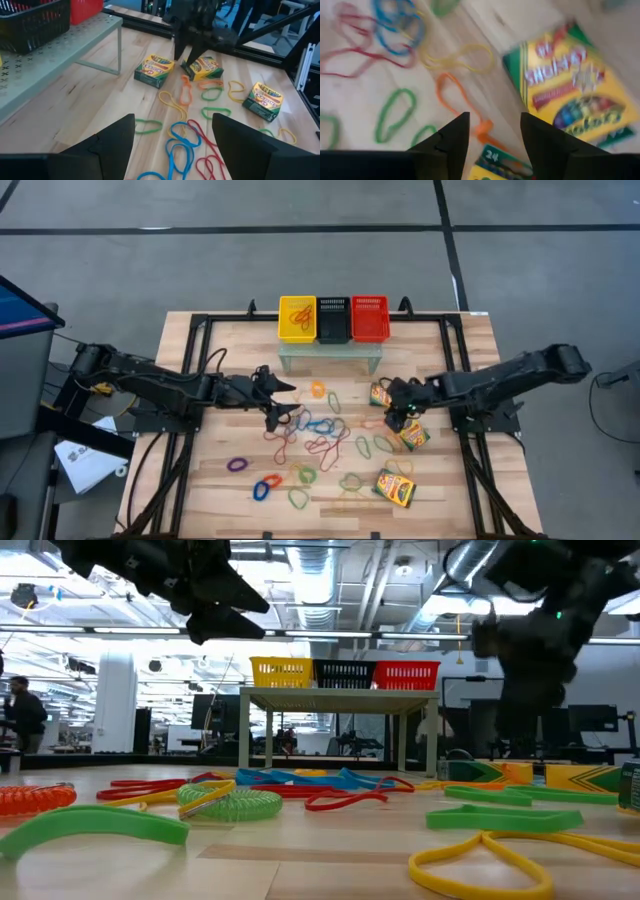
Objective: Pick & Place Office Desk Supplies
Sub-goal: Put the top right small orange rubber band into the yellow bin on the shelf
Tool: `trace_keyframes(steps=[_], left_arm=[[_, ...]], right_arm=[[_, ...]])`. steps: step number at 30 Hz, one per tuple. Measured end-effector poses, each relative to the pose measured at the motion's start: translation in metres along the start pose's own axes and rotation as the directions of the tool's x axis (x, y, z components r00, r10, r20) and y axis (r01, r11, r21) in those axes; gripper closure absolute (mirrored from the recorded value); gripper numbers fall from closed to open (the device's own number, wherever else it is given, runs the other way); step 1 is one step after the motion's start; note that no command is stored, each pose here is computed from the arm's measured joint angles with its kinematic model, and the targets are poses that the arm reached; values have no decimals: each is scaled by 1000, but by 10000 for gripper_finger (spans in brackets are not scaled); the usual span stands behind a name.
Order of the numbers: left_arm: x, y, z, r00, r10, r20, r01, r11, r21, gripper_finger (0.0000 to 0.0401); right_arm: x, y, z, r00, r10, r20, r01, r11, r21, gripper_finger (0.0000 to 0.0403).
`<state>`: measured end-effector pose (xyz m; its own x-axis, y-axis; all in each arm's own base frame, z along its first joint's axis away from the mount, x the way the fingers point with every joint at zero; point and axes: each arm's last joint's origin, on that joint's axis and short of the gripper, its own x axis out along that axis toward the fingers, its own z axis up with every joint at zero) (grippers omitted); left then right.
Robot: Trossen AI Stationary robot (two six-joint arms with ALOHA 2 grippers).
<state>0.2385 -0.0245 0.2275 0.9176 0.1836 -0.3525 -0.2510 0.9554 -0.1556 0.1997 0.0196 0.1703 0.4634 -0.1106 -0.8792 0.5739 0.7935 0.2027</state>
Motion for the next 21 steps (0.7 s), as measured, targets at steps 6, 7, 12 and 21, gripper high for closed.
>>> trace_keyframes(steps=[6,7,12,21], left_arm=[[0,0,0,1000,0,-1,0,1000,1,140],[0,0,0,1000,0,-1,0,1000,1,140],[0,0,0,1000,1,-2,-1,1000,1,140],[0,0,0,1000,1,-4,-1,1000,2,140]], right_arm=[[25,0,-8,990,-91,-107,99,992,76,227],[28,1,-7,991,-87,-103,95,992,78,227],[32,7,-5,996,-43,-74,49,996,78,227],[17,14,-6,998,38,-43,-34,995,91,227]])
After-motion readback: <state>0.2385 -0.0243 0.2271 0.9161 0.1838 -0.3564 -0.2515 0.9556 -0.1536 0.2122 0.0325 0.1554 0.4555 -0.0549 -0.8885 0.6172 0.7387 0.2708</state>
